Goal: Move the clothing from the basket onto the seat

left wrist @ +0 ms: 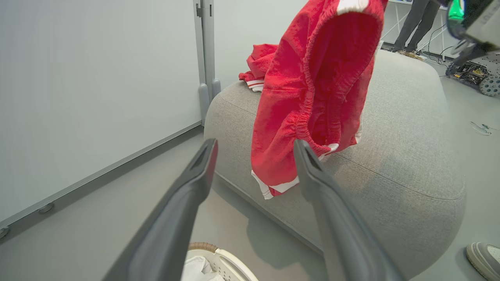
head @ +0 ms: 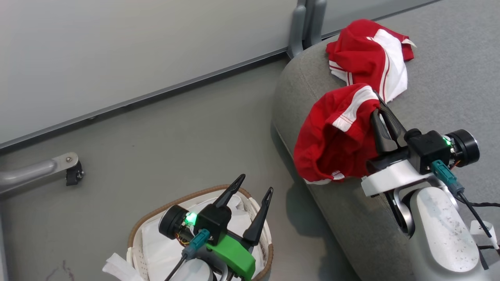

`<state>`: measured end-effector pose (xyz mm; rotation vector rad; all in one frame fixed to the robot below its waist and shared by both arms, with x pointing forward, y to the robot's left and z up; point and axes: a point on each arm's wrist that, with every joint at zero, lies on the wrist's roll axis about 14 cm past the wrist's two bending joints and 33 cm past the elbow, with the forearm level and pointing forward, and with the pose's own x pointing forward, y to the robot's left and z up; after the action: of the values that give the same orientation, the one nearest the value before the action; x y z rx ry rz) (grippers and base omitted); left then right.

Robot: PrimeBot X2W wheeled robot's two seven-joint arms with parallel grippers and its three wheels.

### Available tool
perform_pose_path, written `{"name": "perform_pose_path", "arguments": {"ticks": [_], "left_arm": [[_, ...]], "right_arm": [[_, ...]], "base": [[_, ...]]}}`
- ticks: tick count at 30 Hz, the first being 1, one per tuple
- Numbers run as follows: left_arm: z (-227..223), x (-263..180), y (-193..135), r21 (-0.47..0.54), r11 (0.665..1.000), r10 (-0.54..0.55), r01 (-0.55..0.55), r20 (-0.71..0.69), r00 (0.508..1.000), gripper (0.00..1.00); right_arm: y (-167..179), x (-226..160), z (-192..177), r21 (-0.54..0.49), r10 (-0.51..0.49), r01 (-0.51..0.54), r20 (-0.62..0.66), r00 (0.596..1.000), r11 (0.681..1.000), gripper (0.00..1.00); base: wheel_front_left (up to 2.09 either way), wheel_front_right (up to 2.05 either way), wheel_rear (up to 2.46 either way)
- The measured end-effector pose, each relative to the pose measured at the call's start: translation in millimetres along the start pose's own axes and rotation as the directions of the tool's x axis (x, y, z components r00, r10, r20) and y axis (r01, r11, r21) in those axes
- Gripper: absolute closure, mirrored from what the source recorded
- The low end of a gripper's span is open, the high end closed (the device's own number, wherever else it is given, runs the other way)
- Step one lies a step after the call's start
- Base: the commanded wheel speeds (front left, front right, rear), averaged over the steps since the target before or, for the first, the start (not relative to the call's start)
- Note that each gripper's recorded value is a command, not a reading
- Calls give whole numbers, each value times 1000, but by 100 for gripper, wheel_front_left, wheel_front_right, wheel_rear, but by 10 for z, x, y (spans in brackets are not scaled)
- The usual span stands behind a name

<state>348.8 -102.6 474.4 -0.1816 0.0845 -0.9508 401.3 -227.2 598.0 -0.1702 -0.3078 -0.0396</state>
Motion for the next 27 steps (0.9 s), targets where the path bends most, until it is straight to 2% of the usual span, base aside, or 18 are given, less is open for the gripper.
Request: {"name": "perform_pose_path", "arguments": {"ticks": [5,10,14,16,19,24,27], "left_arm": [[-89,130,-85,-20,998,-55,55,-15,998,0],[-177,198,-38,-42,997,-68,67,-27,997,0],[-168,262,74,-44,997,-59,58,-12,998,0],[-171,299,145,-47,997,-53,53,-3,999,0],[-180,338,201,-56,997,-54,54,8,999,0],[-253,392,301,-65,996,-57,58,8,998,0],[-342,409,408,-66,997,-49,49,-2,999,0]], "right_arm": [[-219,16,-38,-38,-53,52,-14,999,998,100],[-443,226,100,-96,-96,99,33,995,990,100],[-685,446,297,-182,-124,140,95,988,973,100],[-926,637,518,-274,-132,171,155,979,946,100],[-1188,842,804,-351,-149,226,232,961,909,100],[-1607,1085,1077,-424,-193,316,307,932,849,100],[-1747,1205,1002,-422,-229,348,308,923,837,100]], "base": [[0,0,0],[0,0,0],[0,0,0],[0,0,0],[0,0,0],[0,0,0],[0,0,0]]}}
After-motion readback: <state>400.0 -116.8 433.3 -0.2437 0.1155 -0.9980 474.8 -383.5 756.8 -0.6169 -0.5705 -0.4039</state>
